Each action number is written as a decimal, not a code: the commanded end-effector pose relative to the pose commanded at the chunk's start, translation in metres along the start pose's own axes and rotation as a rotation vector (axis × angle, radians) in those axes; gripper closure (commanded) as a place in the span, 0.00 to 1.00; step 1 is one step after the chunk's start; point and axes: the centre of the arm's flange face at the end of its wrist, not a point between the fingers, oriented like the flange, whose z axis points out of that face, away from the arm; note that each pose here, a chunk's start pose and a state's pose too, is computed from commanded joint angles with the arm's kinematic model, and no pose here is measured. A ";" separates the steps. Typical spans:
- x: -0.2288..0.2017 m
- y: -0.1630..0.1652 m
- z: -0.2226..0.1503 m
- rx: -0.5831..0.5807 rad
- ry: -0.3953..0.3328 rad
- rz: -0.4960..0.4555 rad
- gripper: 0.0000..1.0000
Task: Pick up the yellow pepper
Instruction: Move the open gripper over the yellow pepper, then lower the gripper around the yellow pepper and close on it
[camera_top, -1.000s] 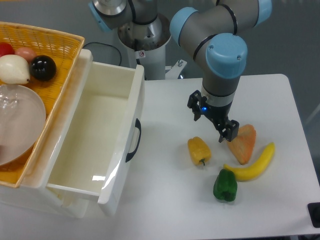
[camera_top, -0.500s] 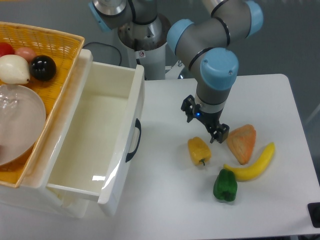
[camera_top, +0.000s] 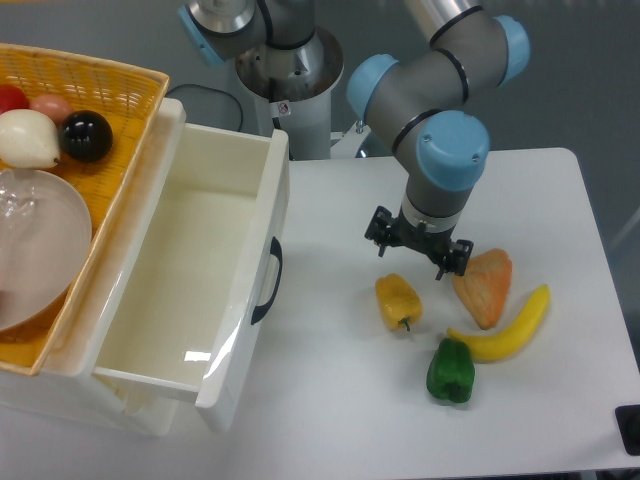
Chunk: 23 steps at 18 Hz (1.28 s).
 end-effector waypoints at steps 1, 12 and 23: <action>-0.001 -0.001 0.001 0.008 -0.002 -0.041 0.00; 0.011 -0.020 0.059 -0.032 0.015 -0.057 0.00; -0.008 -0.023 0.085 -0.048 0.015 -0.077 0.00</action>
